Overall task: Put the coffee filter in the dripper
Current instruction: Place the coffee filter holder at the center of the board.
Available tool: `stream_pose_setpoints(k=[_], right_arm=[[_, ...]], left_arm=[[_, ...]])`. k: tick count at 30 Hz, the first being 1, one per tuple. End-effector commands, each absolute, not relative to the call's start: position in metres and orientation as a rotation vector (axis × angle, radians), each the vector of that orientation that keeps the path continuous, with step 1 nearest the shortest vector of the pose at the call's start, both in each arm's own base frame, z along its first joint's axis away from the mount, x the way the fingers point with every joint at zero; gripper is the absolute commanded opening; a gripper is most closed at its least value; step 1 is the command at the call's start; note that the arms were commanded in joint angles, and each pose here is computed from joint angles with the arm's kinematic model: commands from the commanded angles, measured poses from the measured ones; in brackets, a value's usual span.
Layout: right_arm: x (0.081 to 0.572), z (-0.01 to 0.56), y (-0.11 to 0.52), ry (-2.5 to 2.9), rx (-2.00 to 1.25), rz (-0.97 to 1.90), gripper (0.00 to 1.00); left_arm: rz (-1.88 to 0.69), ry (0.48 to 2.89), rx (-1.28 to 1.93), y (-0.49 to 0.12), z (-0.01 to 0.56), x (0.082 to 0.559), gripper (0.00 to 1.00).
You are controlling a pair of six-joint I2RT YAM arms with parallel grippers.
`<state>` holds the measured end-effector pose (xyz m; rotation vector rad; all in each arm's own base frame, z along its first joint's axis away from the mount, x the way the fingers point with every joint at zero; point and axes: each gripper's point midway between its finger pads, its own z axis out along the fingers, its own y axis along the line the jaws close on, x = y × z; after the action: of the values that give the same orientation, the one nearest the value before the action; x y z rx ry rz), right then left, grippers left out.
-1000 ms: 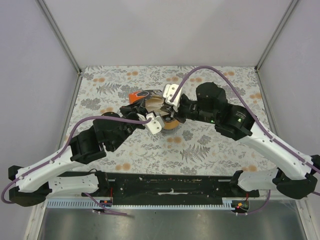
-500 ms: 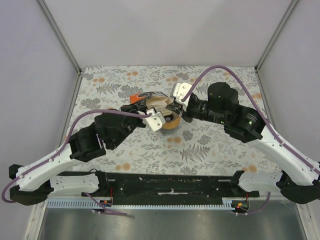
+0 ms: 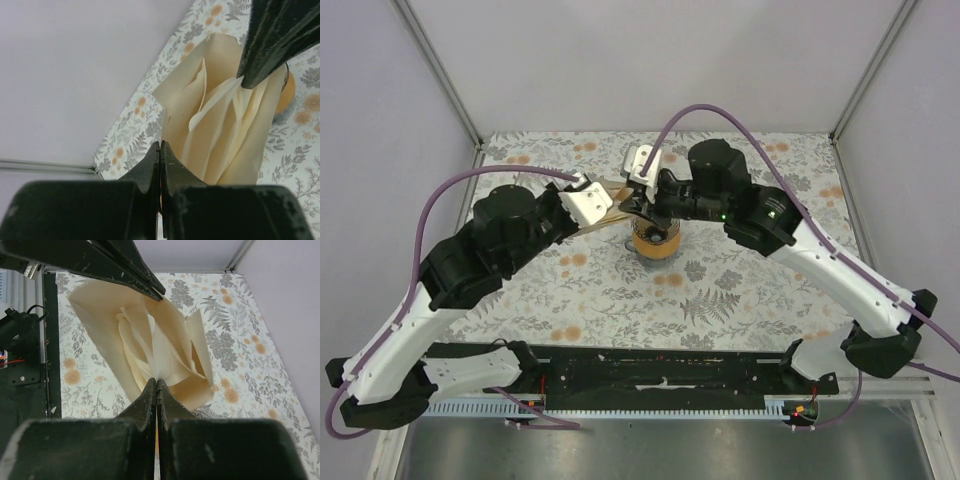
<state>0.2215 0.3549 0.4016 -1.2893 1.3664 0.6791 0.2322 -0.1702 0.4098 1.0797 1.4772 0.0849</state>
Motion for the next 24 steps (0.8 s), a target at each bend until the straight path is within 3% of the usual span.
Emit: stream_pose_setpoints(k=[1, 24], right_arm=[[0.226, 0.408, 0.379, 1.336, -1.29, 0.749, 0.0], [0.266, 0.295, 0.452, 1.506, -1.437, 0.957, 0.0]], left_arm=[[-0.016, 1.602, 1.089, -0.16, 0.377, 0.223, 0.02], [-0.158, 1.955, 0.922, -0.115, 0.256, 0.246, 0.02]])
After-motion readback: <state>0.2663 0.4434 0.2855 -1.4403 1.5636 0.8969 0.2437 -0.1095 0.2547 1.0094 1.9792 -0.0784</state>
